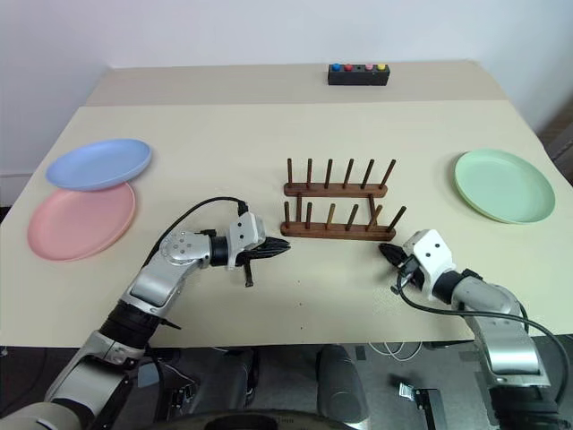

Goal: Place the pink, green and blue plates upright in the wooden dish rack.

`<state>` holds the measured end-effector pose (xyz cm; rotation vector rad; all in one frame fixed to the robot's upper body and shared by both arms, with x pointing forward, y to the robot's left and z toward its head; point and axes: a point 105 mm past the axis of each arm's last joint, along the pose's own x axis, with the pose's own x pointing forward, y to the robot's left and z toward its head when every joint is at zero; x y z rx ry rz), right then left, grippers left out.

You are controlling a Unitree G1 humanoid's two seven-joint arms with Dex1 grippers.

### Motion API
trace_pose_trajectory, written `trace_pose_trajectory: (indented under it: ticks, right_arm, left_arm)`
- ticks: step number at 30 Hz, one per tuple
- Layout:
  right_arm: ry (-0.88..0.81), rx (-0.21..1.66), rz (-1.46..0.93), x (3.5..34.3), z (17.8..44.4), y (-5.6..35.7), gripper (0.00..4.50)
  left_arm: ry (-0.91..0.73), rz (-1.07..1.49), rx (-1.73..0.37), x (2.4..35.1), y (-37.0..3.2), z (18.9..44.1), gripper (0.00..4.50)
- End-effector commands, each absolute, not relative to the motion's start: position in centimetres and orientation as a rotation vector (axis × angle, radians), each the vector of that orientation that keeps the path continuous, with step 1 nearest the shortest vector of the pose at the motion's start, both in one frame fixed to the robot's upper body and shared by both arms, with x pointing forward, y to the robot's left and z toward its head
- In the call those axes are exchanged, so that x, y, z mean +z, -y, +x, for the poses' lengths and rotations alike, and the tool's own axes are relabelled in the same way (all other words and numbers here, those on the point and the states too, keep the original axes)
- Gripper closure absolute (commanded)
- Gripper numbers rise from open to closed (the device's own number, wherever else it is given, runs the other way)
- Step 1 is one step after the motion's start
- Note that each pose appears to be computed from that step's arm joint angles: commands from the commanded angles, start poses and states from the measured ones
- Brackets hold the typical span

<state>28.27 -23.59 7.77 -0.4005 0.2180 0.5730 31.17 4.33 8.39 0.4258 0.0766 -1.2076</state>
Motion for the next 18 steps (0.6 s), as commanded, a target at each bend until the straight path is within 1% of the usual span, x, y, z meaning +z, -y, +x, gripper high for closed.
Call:
trace_pose_trajectory:
  ticks: [1, 9, 18]
  right_arm:
    - [-0.233, 0.549, -0.442, 7.6, 28.8, 24.2, 4.5]
    - [-0.211, 0.541, -0.477, 7.9, 30.1, 24.2, 4.5]
    - [-0.157, 0.518, -0.504, 8.6, 32.4, 23.8, 4.5]
  left_arm:
    - [-0.044, 0.423, -1.161, 8.9, -3.9, 31.8, 4.31]
    - [-0.027, 0.409, -1.099, 8.8, -3.8, 32.4, 4.31]
    - [0.008, 0.417, -1.004, 9.4, -4.4, 34.2, 4.31]
